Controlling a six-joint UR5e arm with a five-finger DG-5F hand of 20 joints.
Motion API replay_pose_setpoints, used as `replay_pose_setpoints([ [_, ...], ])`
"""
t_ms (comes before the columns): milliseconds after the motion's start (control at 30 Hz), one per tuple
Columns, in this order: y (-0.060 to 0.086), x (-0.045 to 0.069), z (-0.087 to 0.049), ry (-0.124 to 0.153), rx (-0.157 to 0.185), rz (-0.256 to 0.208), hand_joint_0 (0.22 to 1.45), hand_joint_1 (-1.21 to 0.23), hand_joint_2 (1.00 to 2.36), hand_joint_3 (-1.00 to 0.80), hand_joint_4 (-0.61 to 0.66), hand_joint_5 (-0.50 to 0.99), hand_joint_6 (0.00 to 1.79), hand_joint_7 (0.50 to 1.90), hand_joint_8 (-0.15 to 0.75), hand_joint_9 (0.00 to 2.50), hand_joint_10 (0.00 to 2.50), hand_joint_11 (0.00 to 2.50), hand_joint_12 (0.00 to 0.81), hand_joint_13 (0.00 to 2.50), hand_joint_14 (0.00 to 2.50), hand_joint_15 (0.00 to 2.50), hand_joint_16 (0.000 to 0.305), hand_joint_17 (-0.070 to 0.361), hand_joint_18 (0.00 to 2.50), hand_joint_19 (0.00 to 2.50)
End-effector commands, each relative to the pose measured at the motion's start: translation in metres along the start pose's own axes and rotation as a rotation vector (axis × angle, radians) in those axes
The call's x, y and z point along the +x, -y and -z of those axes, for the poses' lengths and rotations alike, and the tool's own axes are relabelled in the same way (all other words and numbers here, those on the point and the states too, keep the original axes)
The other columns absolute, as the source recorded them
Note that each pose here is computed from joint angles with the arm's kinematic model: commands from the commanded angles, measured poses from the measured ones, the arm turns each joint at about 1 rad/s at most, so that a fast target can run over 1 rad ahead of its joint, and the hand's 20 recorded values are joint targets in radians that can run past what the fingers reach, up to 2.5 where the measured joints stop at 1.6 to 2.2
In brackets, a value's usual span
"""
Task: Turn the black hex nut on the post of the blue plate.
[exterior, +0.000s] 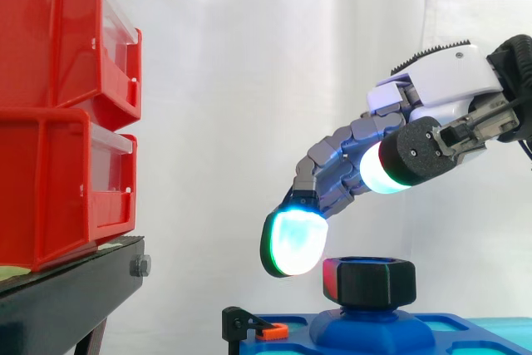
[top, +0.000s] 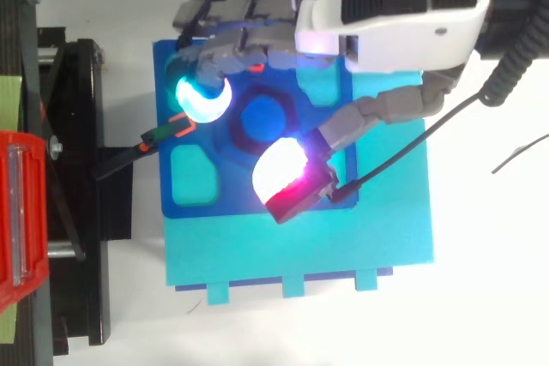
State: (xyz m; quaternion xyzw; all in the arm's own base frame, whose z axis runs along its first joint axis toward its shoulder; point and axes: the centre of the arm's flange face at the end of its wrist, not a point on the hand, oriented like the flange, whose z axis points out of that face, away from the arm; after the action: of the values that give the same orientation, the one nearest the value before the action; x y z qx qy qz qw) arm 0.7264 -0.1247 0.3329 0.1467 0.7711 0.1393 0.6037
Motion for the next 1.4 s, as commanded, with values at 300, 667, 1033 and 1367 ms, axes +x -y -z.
replay_pose_setpoints([
  [300,-0.024,0.008,-0.006,0.004,-0.031,-0.001,0.46,-0.36,1.0,-0.5,0.16,-0.21,0.5,0.78,0.209,0.25,0.0,0.01,0.338,0.03,0.0,0.06,0.053,0.12,0.0,0.14],
  [667,-0.036,0.013,-0.008,-0.004,-0.039,0.003,0.46,-0.36,1.0,-0.5,0.16,-0.21,0.5,0.78,0.209,0.25,0.0,0.02,0.337,0.04,0.0,0.06,0.053,0.119,0.0,0.15],
  [1033,-0.029,0.036,-0.008,-0.039,-0.032,-0.028,0.46,-0.36,1.0,-0.5,0.16,-0.21,0.5,0.78,0.204,0.24,0.0,0.01,0.334,0.04,0.0,0.05,0.052,0.118,0.0,0.16],
  [1367,-0.026,0.034,-0.007,-0.041,-0.042,-0.044,0.46,-0.36,1.0,-0.5,0.16,-0.21,0.5,0.78,0.203,0.24,0.0,0.01,0.334,0.04,0.0,0.06,0.052,0.117,0.0,0.16],
])
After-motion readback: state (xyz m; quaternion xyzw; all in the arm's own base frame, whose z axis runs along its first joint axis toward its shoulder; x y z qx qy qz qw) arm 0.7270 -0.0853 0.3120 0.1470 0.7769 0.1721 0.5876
